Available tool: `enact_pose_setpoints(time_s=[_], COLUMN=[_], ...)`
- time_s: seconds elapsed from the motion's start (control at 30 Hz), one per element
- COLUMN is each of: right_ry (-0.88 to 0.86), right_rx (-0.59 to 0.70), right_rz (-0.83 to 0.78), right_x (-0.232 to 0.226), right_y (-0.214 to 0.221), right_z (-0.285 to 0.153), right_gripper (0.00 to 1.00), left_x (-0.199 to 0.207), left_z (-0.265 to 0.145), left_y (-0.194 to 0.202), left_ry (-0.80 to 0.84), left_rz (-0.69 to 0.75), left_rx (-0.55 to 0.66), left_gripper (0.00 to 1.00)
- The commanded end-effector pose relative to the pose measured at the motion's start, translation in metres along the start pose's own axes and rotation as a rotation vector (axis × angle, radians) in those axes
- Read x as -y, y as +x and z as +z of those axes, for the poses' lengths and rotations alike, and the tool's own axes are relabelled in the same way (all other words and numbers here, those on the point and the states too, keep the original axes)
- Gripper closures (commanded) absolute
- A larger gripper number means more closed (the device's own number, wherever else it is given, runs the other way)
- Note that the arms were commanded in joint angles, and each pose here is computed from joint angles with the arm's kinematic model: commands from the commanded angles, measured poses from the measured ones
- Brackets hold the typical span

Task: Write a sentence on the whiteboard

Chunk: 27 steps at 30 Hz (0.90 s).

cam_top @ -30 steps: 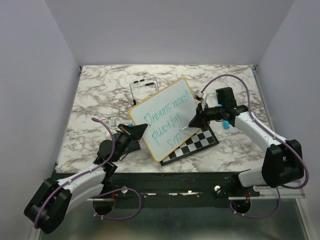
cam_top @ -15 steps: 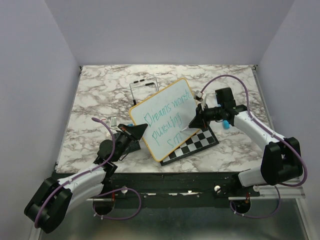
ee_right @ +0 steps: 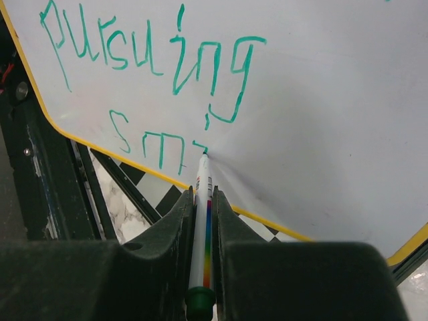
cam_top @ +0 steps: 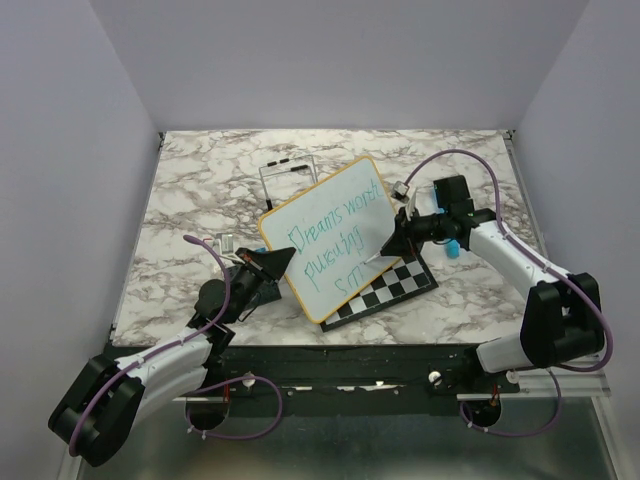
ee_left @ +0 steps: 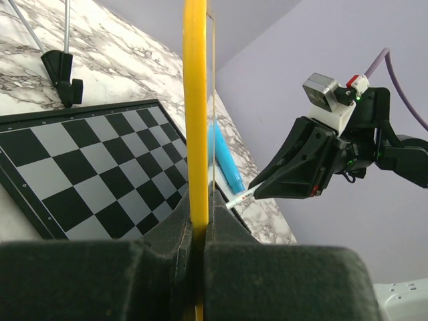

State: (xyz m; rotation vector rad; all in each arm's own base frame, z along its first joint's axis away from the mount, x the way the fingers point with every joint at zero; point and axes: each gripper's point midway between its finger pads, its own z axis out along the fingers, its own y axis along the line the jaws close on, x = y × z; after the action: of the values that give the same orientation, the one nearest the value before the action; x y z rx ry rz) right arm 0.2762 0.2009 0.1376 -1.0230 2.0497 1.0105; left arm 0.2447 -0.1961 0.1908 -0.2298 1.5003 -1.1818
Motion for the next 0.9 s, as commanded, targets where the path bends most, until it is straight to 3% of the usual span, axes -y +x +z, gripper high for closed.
enact_pose_setpoints(time_s=[0.0, 0.33, 0.87], right_ry=[-0.04, -0.063, 0.036], right_rx=[-0.061, -0.117, 0.046], right_rz=[0.021, 0.029, -0.018], right_x=[-0.002, -0.004, 0.011], right_y=[0.018, 0.032, -0.028], right_z=[0.003, 0.005, -0.014], right_gripper=[0.99, 0.99, 0.99], left_x=[0.015, 0.015, 0.015], left_z=[-0.002, -0.001, -0.001], left_y=[-0.011, -0.011, -0.011], left_ry=[0.071, 0.072, 0.071], left_rz=[0.018, 0.018, 0.023], left_rx=[0.048, 0.049, 0.049], left_gripper=[1.0, 1.0, 1.0])
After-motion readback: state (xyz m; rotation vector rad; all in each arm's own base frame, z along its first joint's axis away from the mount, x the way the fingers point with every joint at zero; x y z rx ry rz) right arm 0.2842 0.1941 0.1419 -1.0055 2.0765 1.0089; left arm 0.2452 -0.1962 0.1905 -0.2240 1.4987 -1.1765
